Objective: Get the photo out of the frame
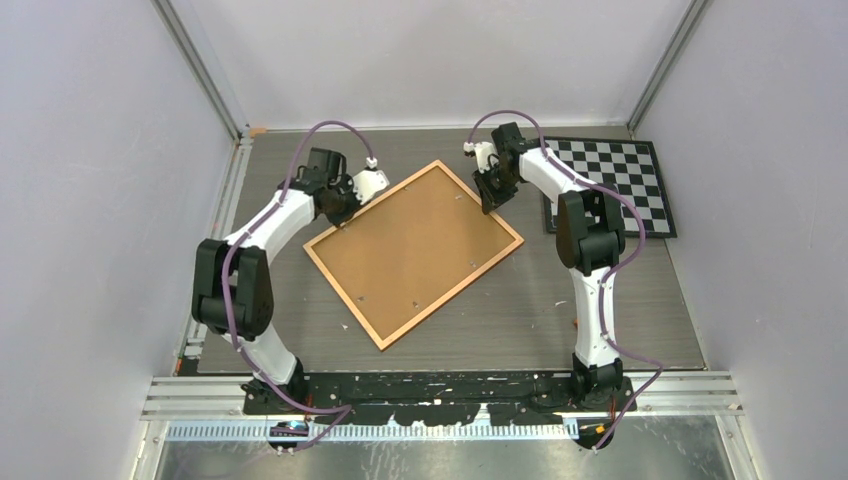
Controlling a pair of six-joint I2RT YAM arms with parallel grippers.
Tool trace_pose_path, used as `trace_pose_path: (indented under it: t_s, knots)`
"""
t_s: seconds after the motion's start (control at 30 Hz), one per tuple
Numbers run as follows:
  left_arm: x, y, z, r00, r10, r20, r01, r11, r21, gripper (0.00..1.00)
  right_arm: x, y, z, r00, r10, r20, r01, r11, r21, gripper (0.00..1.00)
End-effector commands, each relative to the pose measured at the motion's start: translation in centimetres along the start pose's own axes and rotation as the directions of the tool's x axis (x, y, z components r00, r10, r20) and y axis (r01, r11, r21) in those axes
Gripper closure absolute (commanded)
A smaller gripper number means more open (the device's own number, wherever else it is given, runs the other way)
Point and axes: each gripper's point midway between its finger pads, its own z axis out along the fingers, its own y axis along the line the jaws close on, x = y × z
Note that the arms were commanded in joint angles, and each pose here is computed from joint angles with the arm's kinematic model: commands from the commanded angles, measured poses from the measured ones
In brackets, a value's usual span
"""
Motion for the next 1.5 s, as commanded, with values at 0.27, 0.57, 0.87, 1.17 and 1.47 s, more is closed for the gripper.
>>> trace_pose_path:
  t_s: [0.27, 0.57, 0.87, 1.17, 1.47]
  knots:
    - [2.7, -0.3, -2.0, 0.996, 0.043, -0.078, -0.044, 0.999, -0.012, 1.00, 1.2, -0.2, 0.8, 0.998, 0.041, -0.048, -0.041, 0.999, 0.010, 0.99]
    - [2.2, -1.5, -2.4, 0.998, 0.035, -0.046, -0.033, 0.999, 0.040, 1.00, 1.3, -0.1, 0.9, 0.998, 0.050, -0.049, -0.049, 0.999, 0.007, 0.99]
    - [1.5, 0.4, -2.2, 1.000, -0.022, -0.014, 0.021, 0.997, -0.079, 1.00, 1.5, 0.1, 0.9, 0.997, 0.065, -0.051, -0.065, 0.998, 0.003, 0.99]
    - [0.2, 1.2, -2.3, 0.998, -0.022, 0.052, 0.028, 0.992, -0.120, 1.00, 1.6, 0.2, 1.0, 0.996, 0.074, -0.052, -0.074, 0.997, 0.000, 0.99]
    - [-0.8, 0.8, -1.7, 0.993, -0.069, 0.098, 0.078, 0.993, -0.091, 1.00, 1.9, 0.3, 1.0, 0.995, 0.078, -0.059, -0.078, 0.997, 0.000, 1.00]
